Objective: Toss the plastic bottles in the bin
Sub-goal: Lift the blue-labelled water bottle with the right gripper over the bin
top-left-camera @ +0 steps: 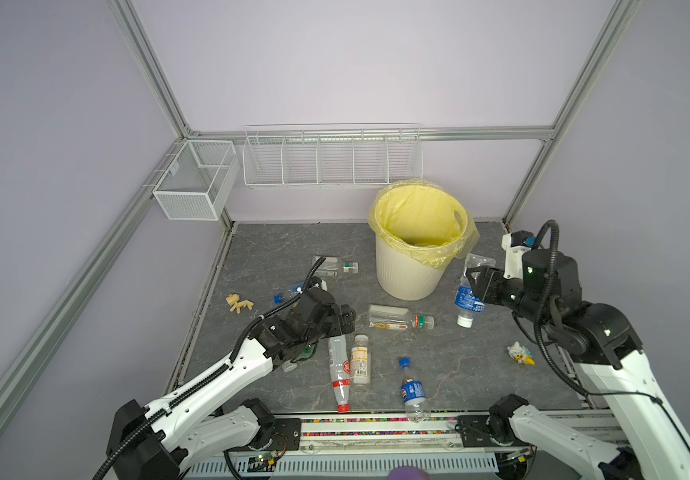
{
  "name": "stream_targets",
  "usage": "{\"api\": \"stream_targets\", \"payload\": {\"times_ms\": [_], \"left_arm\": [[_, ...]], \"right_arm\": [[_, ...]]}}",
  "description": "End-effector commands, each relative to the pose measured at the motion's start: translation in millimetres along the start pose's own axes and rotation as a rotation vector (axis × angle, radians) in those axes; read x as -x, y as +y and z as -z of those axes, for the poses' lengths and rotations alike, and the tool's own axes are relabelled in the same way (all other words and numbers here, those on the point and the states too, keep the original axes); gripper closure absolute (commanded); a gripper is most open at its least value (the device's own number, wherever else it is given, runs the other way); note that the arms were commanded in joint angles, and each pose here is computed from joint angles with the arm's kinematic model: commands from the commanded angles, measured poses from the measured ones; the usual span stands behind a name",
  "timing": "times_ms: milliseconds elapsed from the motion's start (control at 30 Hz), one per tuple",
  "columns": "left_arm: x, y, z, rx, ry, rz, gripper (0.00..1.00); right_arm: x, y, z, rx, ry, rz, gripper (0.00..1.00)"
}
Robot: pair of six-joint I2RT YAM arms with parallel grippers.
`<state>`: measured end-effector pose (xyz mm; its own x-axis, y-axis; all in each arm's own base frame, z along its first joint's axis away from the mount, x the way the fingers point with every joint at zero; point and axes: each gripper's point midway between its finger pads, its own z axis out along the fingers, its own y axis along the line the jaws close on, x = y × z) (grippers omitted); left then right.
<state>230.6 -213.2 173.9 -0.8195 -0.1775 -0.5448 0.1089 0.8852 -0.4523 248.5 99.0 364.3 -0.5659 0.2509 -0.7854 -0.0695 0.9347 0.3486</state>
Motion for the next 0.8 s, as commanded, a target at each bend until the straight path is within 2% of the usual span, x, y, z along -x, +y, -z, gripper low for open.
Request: {"api": "stream_targets", "payload": {"times_ms": [0, 200, 333, 533, 767], "left_arm": [[-2, 10, 2, 0.034, 0.001, -0.001, 0.01], [1, 13, 4, 0.052, -0.002, 0.000, 0.01], [2, 15, 6, 0.062, -0.003, -0.005, 0.01], [8, 11, 13, 0.043, -0.023, 0.025, 0.01], [6, 24, 13, 0.079, -0.037, 0.020, 0.01]], "right_arm": [[25, 8, 6, 0.021, -0.073, 0.015, 0.46], [61, 28, 16, 0.078, -0.165, 0.020, 0.46], [70, 34, 18, 0.112, -0.205, 0.006, 0.46], [59, 30, 33, 0.184, -0.285, -0.006, 0.46], [33, 13, 45, 0.180, -0.285, -0.044, 0.46]]}}
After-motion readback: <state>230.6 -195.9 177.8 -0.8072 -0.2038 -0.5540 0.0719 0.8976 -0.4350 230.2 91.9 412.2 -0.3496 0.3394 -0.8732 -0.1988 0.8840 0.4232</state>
